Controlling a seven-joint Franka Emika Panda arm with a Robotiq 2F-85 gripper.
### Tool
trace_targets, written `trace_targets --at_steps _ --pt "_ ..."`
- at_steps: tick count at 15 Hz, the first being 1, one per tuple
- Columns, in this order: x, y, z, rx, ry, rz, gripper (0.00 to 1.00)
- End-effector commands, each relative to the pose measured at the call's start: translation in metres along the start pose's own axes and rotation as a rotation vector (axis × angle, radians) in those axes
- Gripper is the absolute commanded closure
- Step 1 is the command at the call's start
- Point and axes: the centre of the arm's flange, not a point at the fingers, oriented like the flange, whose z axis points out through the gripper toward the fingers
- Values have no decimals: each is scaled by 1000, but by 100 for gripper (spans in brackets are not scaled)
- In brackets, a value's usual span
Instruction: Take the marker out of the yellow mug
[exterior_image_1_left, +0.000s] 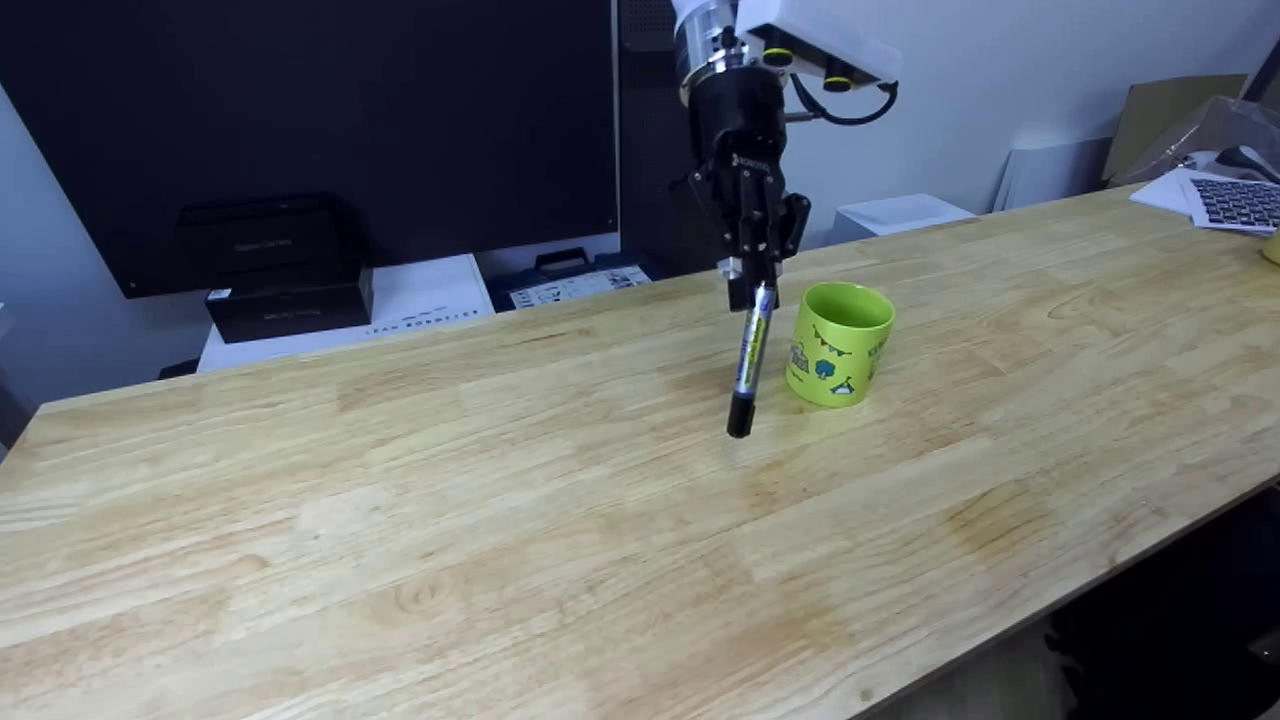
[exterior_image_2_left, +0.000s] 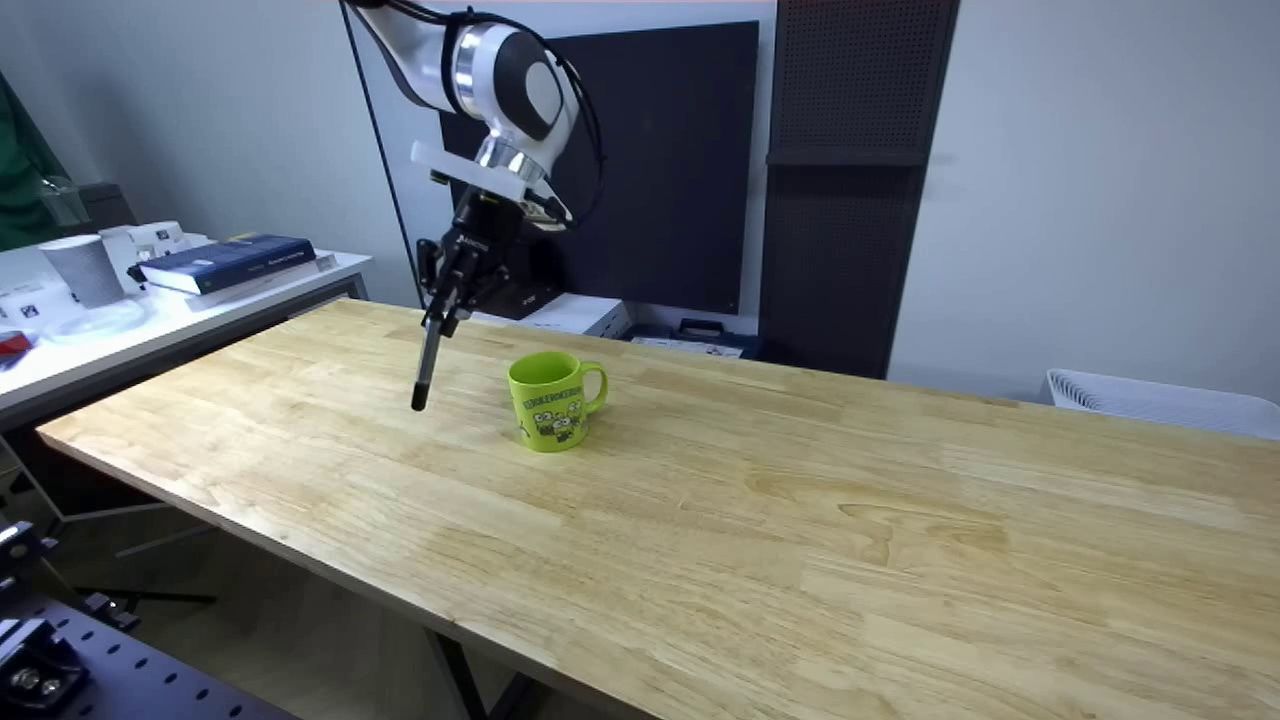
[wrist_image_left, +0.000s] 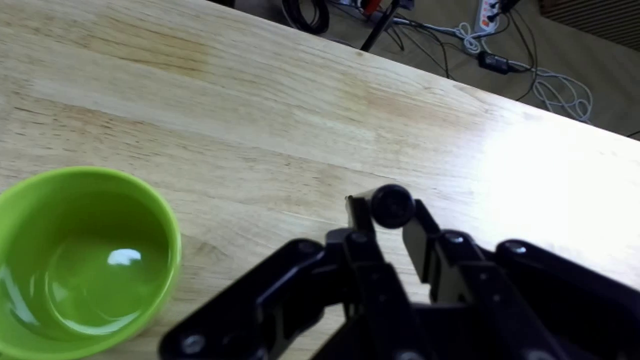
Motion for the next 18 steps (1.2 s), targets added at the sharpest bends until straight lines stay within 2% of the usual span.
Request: trace_targets --at_steps 1,3,8,14,15,18 --pt "6 4 -8 156 -36 -78 94" --pt "4 7 -6 200 -49 -108 94" --pt "3 22 -5 156 -42 -82 94" --pt "-4 24 3 167 -40 -81 94" --pt "-4 25 3 167 -40 -82 78" --pt "-4 24 5 167 -42 -82 78"
